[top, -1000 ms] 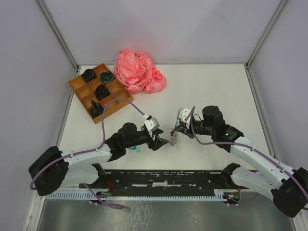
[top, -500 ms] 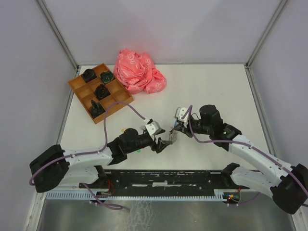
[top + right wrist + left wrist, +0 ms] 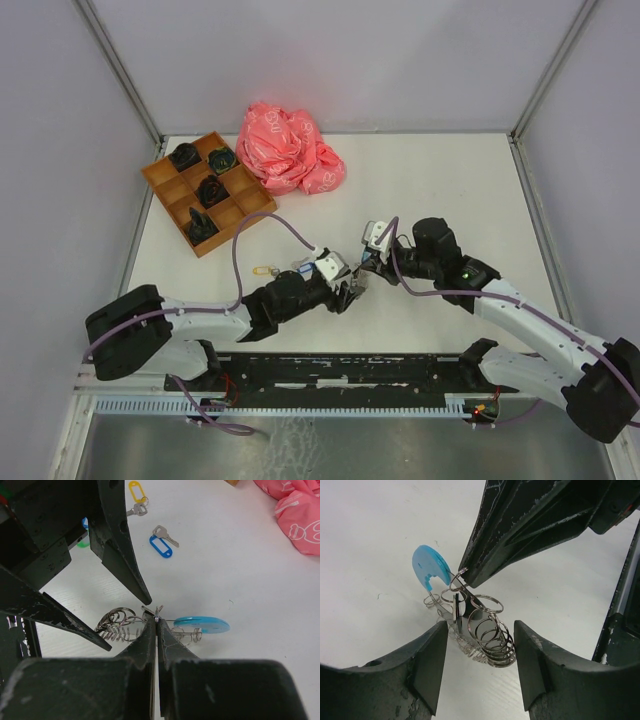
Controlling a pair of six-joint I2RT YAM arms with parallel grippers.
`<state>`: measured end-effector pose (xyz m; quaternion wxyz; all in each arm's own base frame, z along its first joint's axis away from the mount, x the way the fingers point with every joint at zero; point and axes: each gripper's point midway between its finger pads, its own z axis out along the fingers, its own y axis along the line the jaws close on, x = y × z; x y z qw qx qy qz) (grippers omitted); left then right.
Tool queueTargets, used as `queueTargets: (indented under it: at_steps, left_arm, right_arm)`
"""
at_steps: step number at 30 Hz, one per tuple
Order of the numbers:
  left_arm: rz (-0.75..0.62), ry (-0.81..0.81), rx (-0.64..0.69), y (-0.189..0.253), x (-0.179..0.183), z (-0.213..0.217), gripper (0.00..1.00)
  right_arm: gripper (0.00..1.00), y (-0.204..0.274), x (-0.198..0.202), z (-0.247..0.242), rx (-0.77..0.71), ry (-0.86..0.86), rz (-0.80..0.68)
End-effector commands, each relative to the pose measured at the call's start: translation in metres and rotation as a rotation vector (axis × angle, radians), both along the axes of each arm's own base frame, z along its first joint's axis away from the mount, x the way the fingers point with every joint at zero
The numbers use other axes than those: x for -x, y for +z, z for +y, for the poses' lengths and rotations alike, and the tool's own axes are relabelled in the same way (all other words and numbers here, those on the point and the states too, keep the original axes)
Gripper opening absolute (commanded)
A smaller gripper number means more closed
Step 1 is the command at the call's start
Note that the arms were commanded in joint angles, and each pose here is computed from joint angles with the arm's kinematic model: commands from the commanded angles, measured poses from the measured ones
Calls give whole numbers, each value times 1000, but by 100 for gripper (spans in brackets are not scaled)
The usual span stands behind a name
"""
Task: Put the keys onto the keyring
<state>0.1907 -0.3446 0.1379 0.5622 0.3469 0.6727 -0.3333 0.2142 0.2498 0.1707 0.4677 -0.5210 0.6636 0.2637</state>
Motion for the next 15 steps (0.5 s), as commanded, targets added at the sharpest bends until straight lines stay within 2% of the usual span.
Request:
queueTargets:
  at_steps: [1,7,15]
  left_arm:
    - [-7,38,124,31,-8,-16,61]
    - [5,64,111,24,-11,-16,52]
    - [0,72,74,24,-11,-11,29]
  right_arm:
    - [1,33,-12,11,-72,-17,-61]
    - [1,33,-10,12,-74,-13,-51]
    - [3,31,-10,13,-76,-17,-34]
